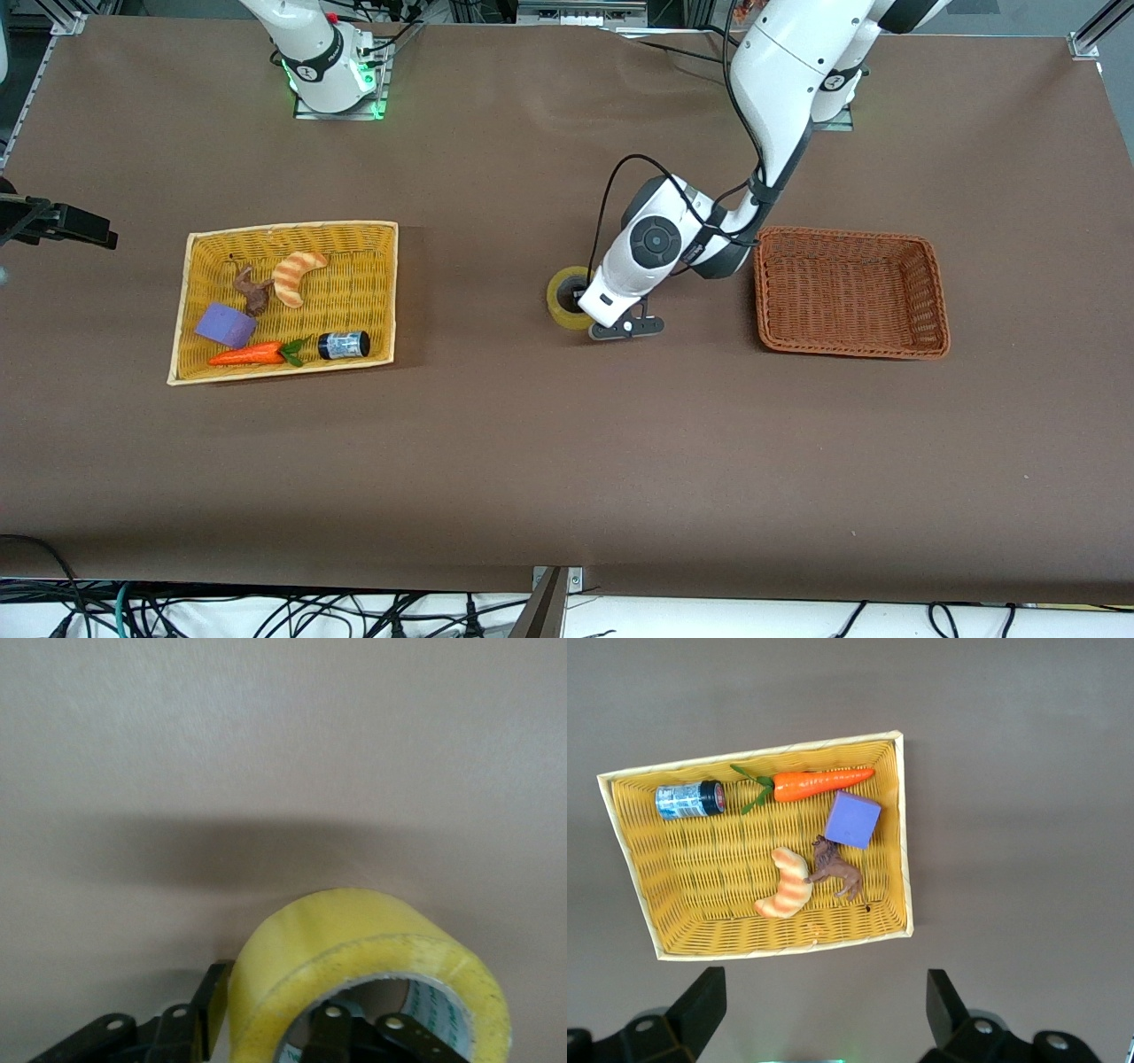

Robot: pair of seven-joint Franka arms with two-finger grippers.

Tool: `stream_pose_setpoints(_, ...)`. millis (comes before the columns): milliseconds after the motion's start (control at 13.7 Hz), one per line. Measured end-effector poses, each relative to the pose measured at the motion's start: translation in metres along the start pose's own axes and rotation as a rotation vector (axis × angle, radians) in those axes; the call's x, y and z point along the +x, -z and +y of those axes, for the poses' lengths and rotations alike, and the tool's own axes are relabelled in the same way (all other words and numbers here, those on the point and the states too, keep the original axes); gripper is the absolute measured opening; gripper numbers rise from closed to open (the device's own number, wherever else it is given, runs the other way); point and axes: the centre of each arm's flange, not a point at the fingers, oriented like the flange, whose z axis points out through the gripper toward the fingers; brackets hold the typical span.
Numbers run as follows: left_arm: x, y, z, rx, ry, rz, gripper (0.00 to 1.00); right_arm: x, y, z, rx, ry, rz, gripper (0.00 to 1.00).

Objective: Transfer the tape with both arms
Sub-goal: 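Reach the left gripper to the tape roll while the right gripper withdraws, then grasp the tape roll with the left gripper and carry it over the basket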

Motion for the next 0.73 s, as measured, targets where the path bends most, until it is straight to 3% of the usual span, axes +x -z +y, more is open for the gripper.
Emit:
stream_pose_setpoints(73, 0.001, 0.001, -0.001, 0.000, 0.000, 0.002, 0.27, 0.000, 0.000, 0.000, 0.000, 0.000, -0.002, 1.00)
stream_pose_setpoints(146, 0.002, 0.002, -0.001, 0.000, -0.002, 0.003, 0.22, 0.000, -0.001, 0.000, 0.000, 0.000, -0.003, 1.00)
stream_pose_setpoints(439, 0.016, 0.031, -0.010, 0.004, 0.004, 0.005, 0.22, 0.000, -0.001, 0.002, 0.000, -0.001, -0.004, 1.00)
stream_pose_setpoints(732, 0.079, 0.149, -0.109, 0.033, -0.105, -0.047, 0.22, 0.000, -0.002, 0.002, 0.001, -0.002, -0.006, 1.00)
